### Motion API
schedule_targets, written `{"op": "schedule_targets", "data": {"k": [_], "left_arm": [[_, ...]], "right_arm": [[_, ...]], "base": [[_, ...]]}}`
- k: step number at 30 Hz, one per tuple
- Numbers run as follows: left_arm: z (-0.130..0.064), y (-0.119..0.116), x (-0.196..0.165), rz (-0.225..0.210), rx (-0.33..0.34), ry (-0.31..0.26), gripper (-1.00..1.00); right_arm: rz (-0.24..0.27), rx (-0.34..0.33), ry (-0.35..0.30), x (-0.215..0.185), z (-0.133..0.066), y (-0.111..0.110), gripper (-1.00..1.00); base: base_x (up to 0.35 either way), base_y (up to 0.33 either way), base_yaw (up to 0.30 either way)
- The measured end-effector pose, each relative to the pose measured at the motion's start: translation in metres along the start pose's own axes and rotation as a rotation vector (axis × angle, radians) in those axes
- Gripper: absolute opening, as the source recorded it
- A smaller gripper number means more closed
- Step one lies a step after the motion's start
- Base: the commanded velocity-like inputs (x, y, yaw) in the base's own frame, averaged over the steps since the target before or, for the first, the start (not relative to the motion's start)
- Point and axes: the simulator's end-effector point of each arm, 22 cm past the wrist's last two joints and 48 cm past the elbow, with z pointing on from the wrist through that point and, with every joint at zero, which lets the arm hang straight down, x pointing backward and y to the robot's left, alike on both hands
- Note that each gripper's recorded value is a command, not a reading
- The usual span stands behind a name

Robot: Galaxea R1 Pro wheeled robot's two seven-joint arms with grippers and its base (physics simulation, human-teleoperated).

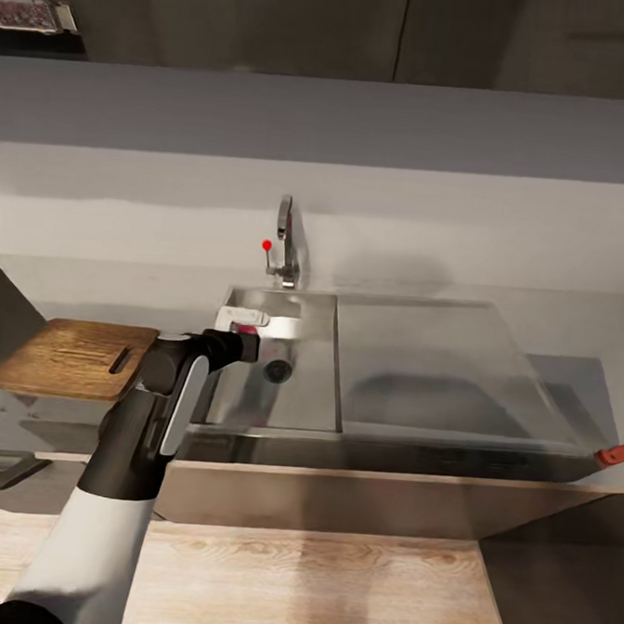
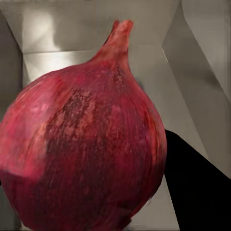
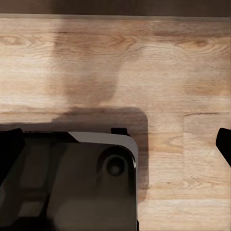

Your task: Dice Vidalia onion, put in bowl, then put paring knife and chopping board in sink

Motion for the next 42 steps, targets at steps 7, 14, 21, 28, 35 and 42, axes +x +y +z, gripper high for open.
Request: {"op": "schedule_targets", "data": {"k": [7,14,21,28,35,42], "left_arm": [[-0.008,0.000,-0.004,0.003,-0.001,-0.016,-1.00],[-0.013,0.000,-0.010,0.004,-0.003,-0.027,-1.00],[-0.018,0.000,-0.015,0.005,-0.005,-0.038,-1.00],[-0.023,0.000,-0.020,0.007,-0.006,-0.047,-1.00],[-0.028,-0.002,-0.025,0.012,-0.005,-0.058,-1.00],[-0.033,0.001,-0.029,0.019,-0.013,-0.066,-1.00]], "right_arm": [[0.000,0.000,-0.009,-0.003,0.000,0.000,1.00],[0.001,0.000,-0.020,-0.007,0.000,0.000,1.00],[0.001,0.000,-0.031,-0.010,0.000,0.000,1.00],[0.001,0.000,-0.042,-0.014,0.000,0.000,1.00],[0.001,0.001,-0.052,-0.018,-0.001,0.000,1.00],[0.001,0.001,-0.063,-0.021,-0.001,0.000,1.00]], "base": [[-0.201,0.175,0.000],[-0.079,0.287,0.000],[0.051,0.331,0.000],[0.007,0.337,0.000],[0.000,0.338,0.000],[0.021,0.338,0.000]]}}
